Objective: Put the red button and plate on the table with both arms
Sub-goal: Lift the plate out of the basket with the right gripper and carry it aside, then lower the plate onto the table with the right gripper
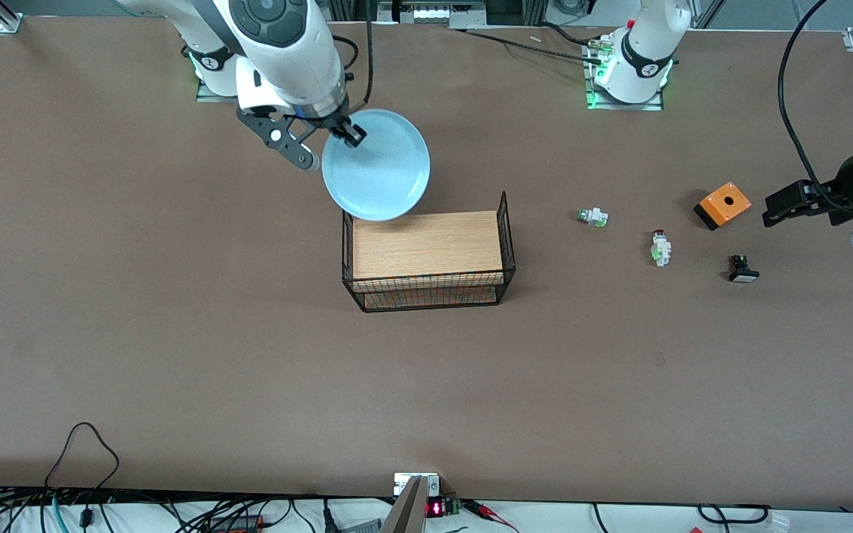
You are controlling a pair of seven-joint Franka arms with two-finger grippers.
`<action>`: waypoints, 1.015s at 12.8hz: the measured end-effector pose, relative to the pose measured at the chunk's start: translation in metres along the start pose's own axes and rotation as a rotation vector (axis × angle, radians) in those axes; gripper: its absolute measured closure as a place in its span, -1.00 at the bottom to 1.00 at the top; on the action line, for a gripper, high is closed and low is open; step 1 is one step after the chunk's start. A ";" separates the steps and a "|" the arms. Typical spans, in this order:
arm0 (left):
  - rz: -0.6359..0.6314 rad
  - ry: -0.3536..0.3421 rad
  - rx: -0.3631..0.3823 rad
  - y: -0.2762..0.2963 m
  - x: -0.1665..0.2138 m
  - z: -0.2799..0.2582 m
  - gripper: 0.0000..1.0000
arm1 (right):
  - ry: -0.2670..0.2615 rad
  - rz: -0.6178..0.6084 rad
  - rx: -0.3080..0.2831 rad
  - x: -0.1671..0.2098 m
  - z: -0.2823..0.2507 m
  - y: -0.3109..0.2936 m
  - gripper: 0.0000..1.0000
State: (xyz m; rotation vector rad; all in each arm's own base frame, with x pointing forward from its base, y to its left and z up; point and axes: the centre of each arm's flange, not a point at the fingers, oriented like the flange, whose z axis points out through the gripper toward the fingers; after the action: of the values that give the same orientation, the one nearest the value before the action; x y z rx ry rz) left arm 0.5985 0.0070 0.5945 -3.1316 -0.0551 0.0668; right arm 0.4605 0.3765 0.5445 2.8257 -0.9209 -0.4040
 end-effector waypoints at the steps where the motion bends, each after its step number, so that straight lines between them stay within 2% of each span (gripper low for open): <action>1: 0.000 0.000 -0.001 0.000 0.000 0.000 -1.00 | -0.013 -0.044 -0.019 0.009 -0.008 0.015 0.85; 4: 0.001 0.001 -0.007 0.001 0.000 0.000 -1.00 | -0.063 -0.179 -0.020 0.083 -0.033 0.073 0.85; 7: 0.005 0.001 -0.011 0.004 0.000 -0.001 -1.00 | -0.104 -0.292 0.032 0.183 -0.042 0.143 0.85; 10: 0.005 0.001 -0.012 0.004 0.000 -0.001 -1.00 | -0.109 -0.420 0.087 0.254 -0.040 0.205 0.85; 13: 0.005 0.001 -0.012 0.004 0.000 -0.001 -1.00 | -0.078 -0.526 0.115 0.324 -0.006 0.229 0.85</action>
State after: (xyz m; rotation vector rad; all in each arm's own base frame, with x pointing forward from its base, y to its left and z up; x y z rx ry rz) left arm 0.5982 0.0033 0.5953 -3.1435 -0.0486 0.0650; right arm 0.5860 0.0007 0.5320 3.1539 -0.1970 -0.5343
